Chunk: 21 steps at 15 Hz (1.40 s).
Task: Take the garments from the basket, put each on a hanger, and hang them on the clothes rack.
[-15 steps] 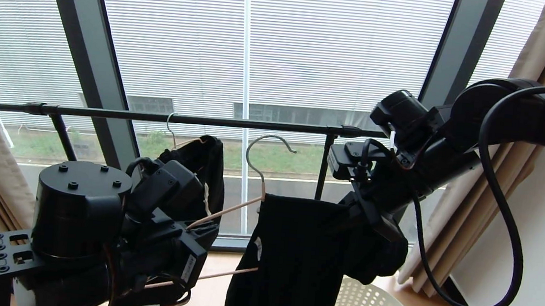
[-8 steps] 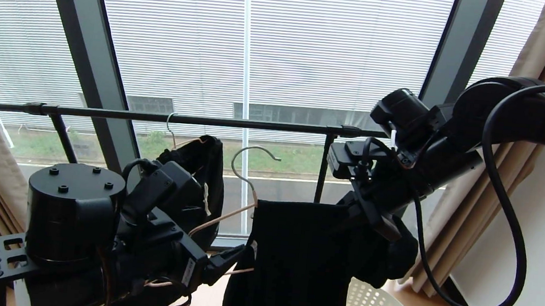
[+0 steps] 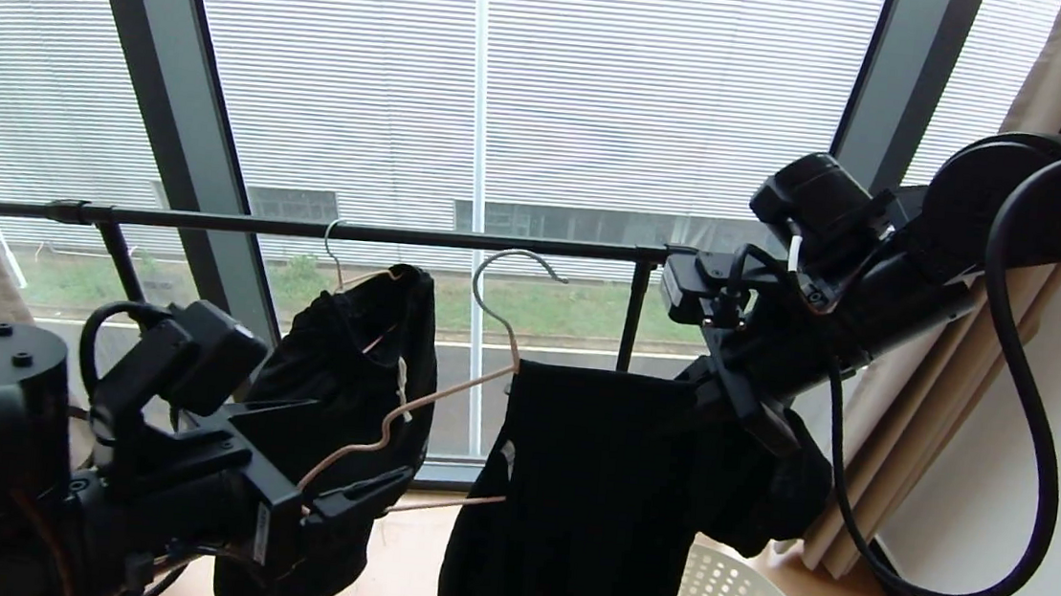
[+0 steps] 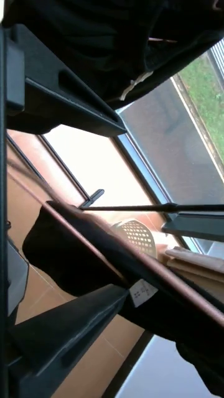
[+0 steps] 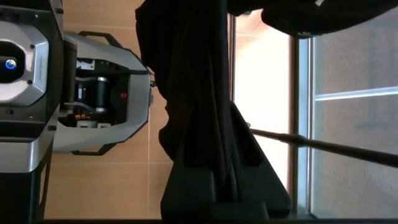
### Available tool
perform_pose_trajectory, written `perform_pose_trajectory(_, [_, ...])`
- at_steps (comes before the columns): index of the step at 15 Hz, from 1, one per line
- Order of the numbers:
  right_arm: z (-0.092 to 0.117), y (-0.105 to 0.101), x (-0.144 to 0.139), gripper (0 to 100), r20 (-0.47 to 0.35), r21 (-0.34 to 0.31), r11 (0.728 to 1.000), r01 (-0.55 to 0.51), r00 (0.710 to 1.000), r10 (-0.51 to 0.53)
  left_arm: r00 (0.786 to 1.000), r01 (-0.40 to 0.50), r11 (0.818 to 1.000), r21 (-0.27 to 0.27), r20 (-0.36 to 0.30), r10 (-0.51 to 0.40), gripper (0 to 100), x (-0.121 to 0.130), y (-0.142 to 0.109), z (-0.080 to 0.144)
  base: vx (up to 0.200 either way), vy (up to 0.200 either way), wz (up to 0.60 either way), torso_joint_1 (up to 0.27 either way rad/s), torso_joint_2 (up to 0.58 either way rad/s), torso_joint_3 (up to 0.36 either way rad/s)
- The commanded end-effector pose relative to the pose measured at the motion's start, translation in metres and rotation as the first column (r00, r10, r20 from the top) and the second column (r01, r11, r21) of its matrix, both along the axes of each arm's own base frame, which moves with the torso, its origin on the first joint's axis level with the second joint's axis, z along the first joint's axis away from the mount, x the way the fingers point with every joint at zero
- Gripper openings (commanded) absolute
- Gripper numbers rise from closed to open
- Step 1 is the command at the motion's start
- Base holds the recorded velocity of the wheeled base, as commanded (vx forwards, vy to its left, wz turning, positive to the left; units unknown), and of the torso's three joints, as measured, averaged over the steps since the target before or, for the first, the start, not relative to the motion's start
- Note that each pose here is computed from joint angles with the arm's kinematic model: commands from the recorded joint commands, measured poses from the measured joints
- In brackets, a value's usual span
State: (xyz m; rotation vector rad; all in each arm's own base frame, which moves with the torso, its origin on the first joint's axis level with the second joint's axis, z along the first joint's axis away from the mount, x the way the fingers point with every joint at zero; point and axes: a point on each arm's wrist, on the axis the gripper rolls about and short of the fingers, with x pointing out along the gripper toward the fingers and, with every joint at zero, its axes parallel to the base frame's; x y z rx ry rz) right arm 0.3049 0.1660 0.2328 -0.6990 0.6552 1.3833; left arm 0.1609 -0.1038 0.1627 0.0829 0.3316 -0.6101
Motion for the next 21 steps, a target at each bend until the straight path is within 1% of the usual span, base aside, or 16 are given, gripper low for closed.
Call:
perform_pose_trajectory(1, [0.013,-0.004,0.0,0,0.0,0.038,0.996,0.085,0.996,-0.086,1.0,-0.029,0.991,-0.131,-0.006,0.028,100,-0.02,0.022,0.008,0.0,0.0,0.0,0.0,0.0,0.0])
perform_pose_trajectory(2, [0.019,-0.007,0.0,0,0.012,0.061,0.992,0.115,0.993,-0.116,0.997,-0.056,0.983,-0.176,-0.055,0.047,100,-0.02,0.023,0.006,0.0,0.0,0.0,0.0,0.0,0.0])
perform_pose_trajectory(3, [0.024,-0.01,0.0,0,0.032,0.081,0.988,0.13,0.991,-0.133,0.991,-0.089,0.971,-0.224,-0.116,0.064,100,-0.017,0.021,0.003,0.0,0.0,0.0,0.0,0.0,0.0])
perform_pose_trajectory(4, [0.026,-0.011,0.0,0,0.041,0.088,0.987,0.133,0.99,-0.137,0.984,-0.111,0.965,-0.237,-0.162,0.073,100,-0.012,0.019,0.0,0.0,0.0,0.0,0.0,0.0,0.0])
perform_pose_trajectory(5, [0.03,-0.015,0.001,0,0.049,0.1,0.983,0.152,0.986,-0.157,0.96,-0.161,0.954,-0.252,-0.264,0.093,100,0.0,0.012,-0.011,0.0,0.0,0.0,0.0,0.0,0.0])
perform_pose_trajectory(7, [0.034,-0.016,0.0,0,0.038,0.117,0.976,0.182,0.982,-0.187,0.916,-0.227,0.939,-0.258,-0.385,0.116,100,0.016,0.002,-0.026,0.0,0.0,0.0,0.0,0.0,0.0])
perform_pose_trajectory(8, [0.035,-0.016,0.0,0,0.032,0.127,0.973,0.195,0.979,-0.2,0.896,-0.254,0.931,-0.262,-0.427,0.124,100,0.026,-0.004,-0.031,0.0,0.0,0.0,0.0,0.0,0.0])
perform_pose_trajectory(9, [0.035,-0.016,0.0,0,0.032,0.13,0.972,0.198,0.979,-0.203,0.885,-0.267,0.928,-0.26,-0.447,0.13,100,0.031,-0.007,-0.034,0.0,0.0,0.0,0.0,0.0,0.0])
perform_pose_trajectory(10, [0.035,-0.016,0.001,0,0.034,0.132,0.971,0.198,0.978,-0.204,0.869,-0.283,0.923,-0.261,-0.478,0.131,100,0.044,-0.016,-0.039,0.0,0.0,0.0,0.0,0.0,0.0])
perform_pose_trajectory(12, [0.034,-0.015,0.001,0,0.033,0.131,0.972,0.197,0.979,-0.203,0.854,-0.304,0.915,-0.265,-0.501,0.138,100,0.058,-0.025,-0.042,0.0,0.0,0.0,0.0,0.0,0.0])
perform_pose_trajectory(13, [0.034,-0.016,0.0,0,0.03,0.129,0.972,0.197,0.979,-0.203,0.853,-0.31,0.91,-0.274,-0.504,0.139,100,0.068,-0.03,-0.042,0.0,0.0,0.0,0.0,0.0,0.0])
perform_pose_trajectory(15, [0.036,-0.017,-0.004,0,0.03,0.129,0.972,0.197,0.979,-0.203,0.855,-0.314,0.904,-0.29,-0.5,0.136,100,0.079,-0.036,-0.04,0.0,0.0,0.0,0.0,0.0,0.0])
perform_pose_trajectory(16, [0.036,-0.017,-0.004,0,0.03,0.129,0.972,0.197,0.979,-0.203,0.855,-0.314,0.904,-0.29,-0.5,0.136,100,0.079,-0.036,-0.04,0.0,0.0,0.0,0.0,0.0,0.0])
perform_pose_trajectory(17, [0.036,-0.017,-0.006,0,0.028,0.127,0.973,0.195,0.979,-0.2,0.854,-0.32,0.898,-0.302,-0.502,0.136,100,0.088,-0.042,-0.04,0.0,0.0,0.0,0.0,0.0,0.0])
perform_pose_trajectory(19, [0.037,-0.018,-0.008,0,0.027,0.128,0.973,0.194,0.98,-0.199,0.85,-0.316,0.902,-0.294,-0.509,0.132,100,0.089,-0.046,-0.043,0.0,0.0,0.0,0.0,0.0,0.0])
perform_pose_trajectory(21, [0.038,-0.019,-0.011,0,0.026,0.128,0.973,0.191,0.98,-0.196,0.853,-0.309,0.904,-0.295,-0.506,0.126,100,0.089,-0.048,-0.043,0.0,0.0,0.0,0.0,0.0,0.0])
